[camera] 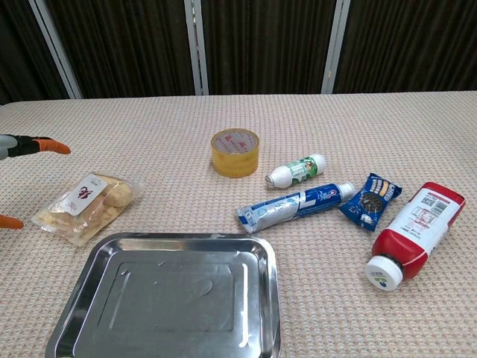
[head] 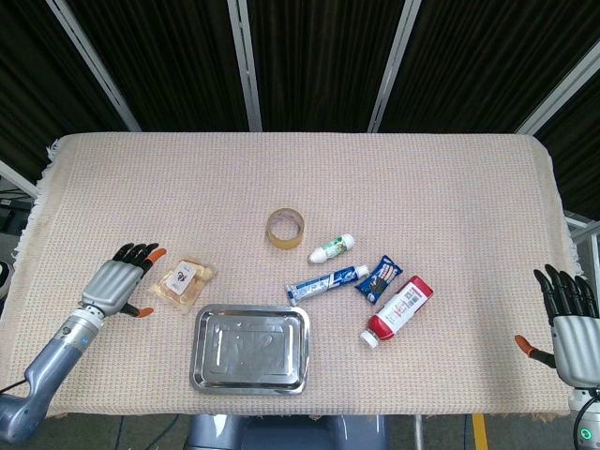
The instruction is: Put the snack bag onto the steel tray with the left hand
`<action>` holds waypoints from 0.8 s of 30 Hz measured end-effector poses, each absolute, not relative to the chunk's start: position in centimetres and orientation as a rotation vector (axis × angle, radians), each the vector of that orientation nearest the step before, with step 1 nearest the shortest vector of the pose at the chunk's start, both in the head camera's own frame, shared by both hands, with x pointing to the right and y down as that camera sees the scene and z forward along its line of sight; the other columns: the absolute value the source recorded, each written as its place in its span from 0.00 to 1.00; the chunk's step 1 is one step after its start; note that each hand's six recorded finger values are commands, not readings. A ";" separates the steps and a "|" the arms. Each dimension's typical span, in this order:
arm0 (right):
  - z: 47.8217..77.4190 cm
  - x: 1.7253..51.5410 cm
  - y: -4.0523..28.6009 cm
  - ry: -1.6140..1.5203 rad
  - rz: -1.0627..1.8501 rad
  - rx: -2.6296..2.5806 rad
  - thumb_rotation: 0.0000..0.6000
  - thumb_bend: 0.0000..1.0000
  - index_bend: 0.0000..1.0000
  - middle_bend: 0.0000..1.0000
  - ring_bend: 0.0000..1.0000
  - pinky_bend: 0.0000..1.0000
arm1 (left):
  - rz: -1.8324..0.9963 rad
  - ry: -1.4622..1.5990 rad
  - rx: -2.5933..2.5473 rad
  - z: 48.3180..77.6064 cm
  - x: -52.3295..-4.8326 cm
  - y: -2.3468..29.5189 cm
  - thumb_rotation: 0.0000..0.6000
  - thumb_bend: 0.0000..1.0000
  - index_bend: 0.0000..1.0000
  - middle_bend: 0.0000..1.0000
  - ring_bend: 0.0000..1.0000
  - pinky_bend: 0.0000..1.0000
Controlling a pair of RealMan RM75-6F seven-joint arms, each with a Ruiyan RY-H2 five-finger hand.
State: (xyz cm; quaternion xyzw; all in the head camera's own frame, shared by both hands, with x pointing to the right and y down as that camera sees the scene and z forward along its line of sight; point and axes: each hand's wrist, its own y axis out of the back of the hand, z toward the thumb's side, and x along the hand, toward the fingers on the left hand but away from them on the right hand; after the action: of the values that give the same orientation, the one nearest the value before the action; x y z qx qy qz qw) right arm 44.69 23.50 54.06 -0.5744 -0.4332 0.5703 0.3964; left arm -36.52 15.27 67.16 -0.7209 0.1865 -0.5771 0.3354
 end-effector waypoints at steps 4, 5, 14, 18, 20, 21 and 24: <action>54.0 44.9 23.5 -1.102 1.446 -1.450 1.00 0.06 0.01 0.01 0.00 0.02 | -1.508 0.455 -1.897 69.0 -35.0 15.6 0.90 0.00 0.00 0.00 0.00 0.00; 53.9 44.9 23.5 -1.104 1.445 -1.447 1.00 0.06 0.01 0.01 0.00 0.02 | -1.509 0.450 -1.896 69.3 -34.8 15.6 0.89 0.00 0.00 0.00 0.00 0.00; 54.0 45.3 23.6 -1.116 1.455 -1.441 1.00 0.05 0.01 0.01 0.00 0.02 | -1.508 0.430 -1.873 71.7 -32.9 15.6 0.91 0.00 0.05 0.00 0.00 0.03; 54.1 45.4 23.7 -1.118 1.459 -1.442 1.00 0.05 0.02 0.01 0.00 0.02 | -1.502 0.452 -1.871 72.4 -32.2 15.3 0.99 0.03 0.18 0.01 0.04 0.30; 54.0 45.5 23.7 -1.121 1.460 -1.439 1.00 0.05 0.01 0.01 0.00 0.02 | -1.493 0.476 -1.881 72.6 -31.8 15.2 1.00 0.12 0.28 0.08 0.15 0.42; 54.0 45.6 23.7 -1.122 1.461 -1.439 1.00 0.05 0.01 0.00 0.00 0.02 | -1.486 0.489 -1.887 72.6 -31.7 15.1 1.00 0.18 0.34 0.15 0.22 0.47; 54.1 45.7 23.8 -1.124 1.464 -1.437 1.00 0.05 0.01 0.00 0.00 0.02 | -1.453 0.550 -1.909 72.5 -31.1 14.8 1.00 0.32 0.50 0.35 0.39 0.56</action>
State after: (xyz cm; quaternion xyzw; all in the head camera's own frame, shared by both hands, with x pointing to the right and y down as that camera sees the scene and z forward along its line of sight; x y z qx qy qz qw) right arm 45.67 23.83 54.08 -0.5655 -0.4423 0.5762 0.3907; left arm -31.14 14.84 72.50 -0.7311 0.2106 -0.5566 0.3337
